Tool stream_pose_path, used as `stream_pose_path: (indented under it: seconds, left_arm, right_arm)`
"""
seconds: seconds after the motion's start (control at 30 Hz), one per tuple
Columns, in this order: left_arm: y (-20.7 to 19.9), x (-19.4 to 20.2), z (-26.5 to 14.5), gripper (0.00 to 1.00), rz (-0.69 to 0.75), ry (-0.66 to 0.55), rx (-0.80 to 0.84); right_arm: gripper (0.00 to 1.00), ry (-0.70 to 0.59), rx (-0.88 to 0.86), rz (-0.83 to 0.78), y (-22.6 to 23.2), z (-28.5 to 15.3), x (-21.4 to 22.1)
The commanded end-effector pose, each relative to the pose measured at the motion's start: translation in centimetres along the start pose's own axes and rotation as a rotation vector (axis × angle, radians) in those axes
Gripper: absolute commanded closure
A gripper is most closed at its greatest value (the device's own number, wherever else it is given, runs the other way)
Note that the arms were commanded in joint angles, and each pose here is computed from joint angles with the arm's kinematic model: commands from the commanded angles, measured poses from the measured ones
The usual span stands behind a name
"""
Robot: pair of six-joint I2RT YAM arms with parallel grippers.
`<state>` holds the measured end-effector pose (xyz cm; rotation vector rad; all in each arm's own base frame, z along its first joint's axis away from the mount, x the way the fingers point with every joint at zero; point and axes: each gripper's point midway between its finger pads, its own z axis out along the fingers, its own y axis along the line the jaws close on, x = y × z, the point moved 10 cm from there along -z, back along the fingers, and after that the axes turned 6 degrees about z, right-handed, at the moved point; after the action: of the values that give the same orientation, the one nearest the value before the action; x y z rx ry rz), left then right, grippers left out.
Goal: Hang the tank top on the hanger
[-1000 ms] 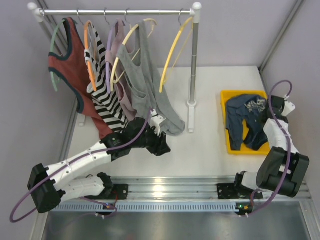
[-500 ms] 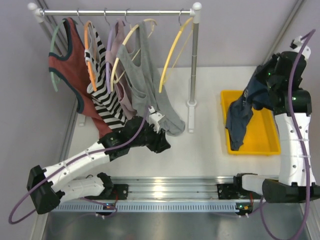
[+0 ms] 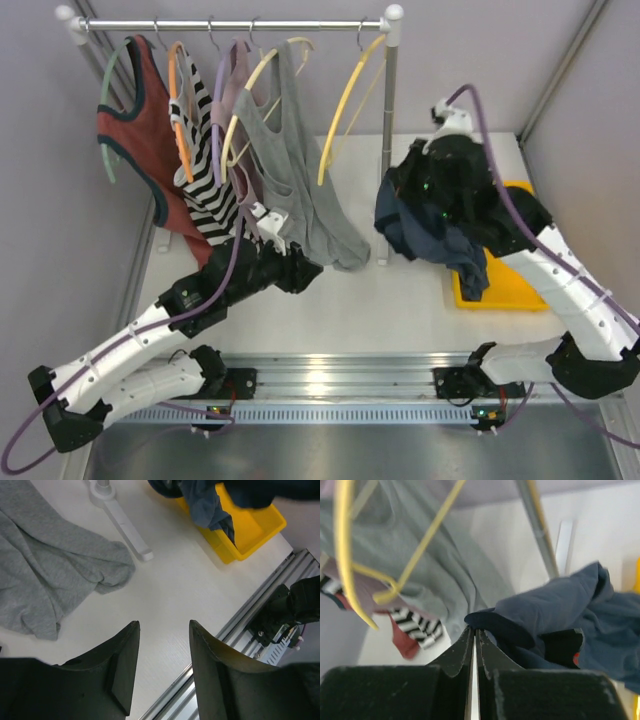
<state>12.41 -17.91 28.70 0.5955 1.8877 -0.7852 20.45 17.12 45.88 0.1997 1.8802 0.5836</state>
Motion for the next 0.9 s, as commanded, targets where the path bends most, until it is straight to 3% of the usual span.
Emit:
stream_pose_path:
  seconds: [0.0, 0.3, 0.37, 0.4, 0.5, 0.57, 0.67, 0.87]
  left_arm:
    - [0.2, -1.1, -1.3, 0.5, -0.044, -0.069, -0.077]
    - [1.4, 2.3, -1.0, 0.46, -0.109, -0.01, -0.154]
    - [1.5, 3.4, -0.5, 0.45, -0.119, 0.031, -0.155]
    - [1.6, 3.8, -0.3, 0.44, -0.132, 0.043, -0.156]
    - [1.5, 5.3, 0.4, 0.41, -0.17, 0.082, -0.124]
    - [1.6, 6.8, 1.0, 0.4, -0.196, 0.128, -0.113]
    - [1.7, 8.9, 1.8, 0.4, -0.231, 0.199, -0.086]
    - [1.0, 12.3, 2.6, 0.41, -0.298, 0.337, 0.062]
  right_arm:
    - [1.0, 0.071, 0.015, 0.017, 0.1, -0.1, 5.3]
    - [0.98, 0.432, -0.03, -0.076, 0.1, -0.4, 22.2]
    - [0.89, 0.461, -0.016, -0.093, -0.1, -0.2, 23.7]
    - [0.73, 0.464, -0.015, -0.094, -0.2, -0.3, 23.9]
    - [0.47, 0.441, -0.006, -0.105, -0.8, -0.5, 23.5]
    - [0.41, 0.42, 0.017, -0.112, -1.5, -0.9, 22.9]
    - [0.41, 0.406, 0.071, -0.123, -3.0, -1.2, 22.7]
    - [0.54, 0.435, 0.128, -0.058, -7.7, -1.6, 23.7]
